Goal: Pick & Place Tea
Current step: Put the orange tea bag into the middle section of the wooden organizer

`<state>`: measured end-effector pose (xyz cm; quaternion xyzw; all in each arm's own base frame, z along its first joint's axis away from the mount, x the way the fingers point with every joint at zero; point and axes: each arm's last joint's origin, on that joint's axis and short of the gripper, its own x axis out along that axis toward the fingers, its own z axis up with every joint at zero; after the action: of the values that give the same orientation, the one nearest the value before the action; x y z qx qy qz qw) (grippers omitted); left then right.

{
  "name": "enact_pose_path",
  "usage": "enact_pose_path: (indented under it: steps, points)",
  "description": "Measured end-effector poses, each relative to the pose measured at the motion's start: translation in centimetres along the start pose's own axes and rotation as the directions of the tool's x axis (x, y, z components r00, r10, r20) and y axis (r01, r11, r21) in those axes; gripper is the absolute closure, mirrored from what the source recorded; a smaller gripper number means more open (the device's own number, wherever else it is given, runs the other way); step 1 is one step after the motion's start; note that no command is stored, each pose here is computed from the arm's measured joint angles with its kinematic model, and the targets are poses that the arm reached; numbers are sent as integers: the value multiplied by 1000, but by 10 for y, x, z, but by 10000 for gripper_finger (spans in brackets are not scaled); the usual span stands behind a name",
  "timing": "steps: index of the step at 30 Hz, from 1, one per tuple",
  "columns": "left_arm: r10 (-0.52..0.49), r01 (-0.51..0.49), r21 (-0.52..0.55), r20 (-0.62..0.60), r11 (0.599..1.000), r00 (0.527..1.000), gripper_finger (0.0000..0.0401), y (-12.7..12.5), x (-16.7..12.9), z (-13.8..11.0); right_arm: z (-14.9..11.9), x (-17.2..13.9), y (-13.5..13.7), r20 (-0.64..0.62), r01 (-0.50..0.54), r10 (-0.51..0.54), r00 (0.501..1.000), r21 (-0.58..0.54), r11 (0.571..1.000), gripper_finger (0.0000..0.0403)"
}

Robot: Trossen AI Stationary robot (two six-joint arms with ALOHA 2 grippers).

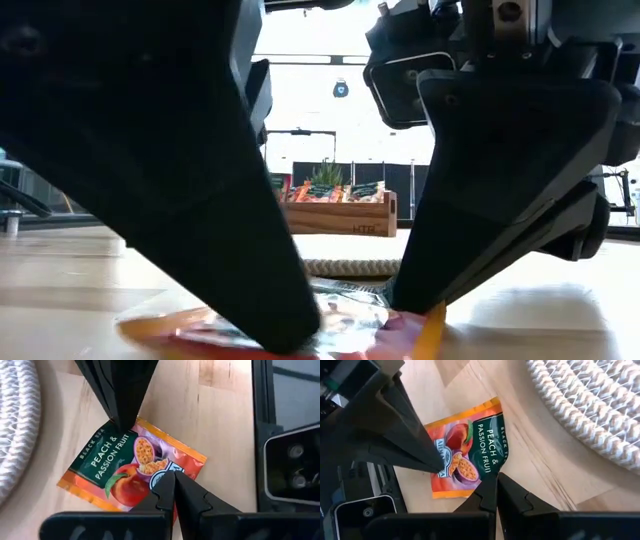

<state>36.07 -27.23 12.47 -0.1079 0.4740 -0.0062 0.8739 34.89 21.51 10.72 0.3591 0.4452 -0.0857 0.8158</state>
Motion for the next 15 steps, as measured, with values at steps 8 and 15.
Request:
enact_pose_path:
  steps: [8, 15]
  points:
    - [16, -15, 68, -19, 998, 1000, 301, 2, -32, 8, 1, -1, 0, 10, 8, -8, 1000, -15, 1000, 403]
    - [37, -33, 34, -112, 999, 993, 213, 10, -74, 13, -3, -1, 1, 18, 7, -7, 1000, -35, 999, 403]
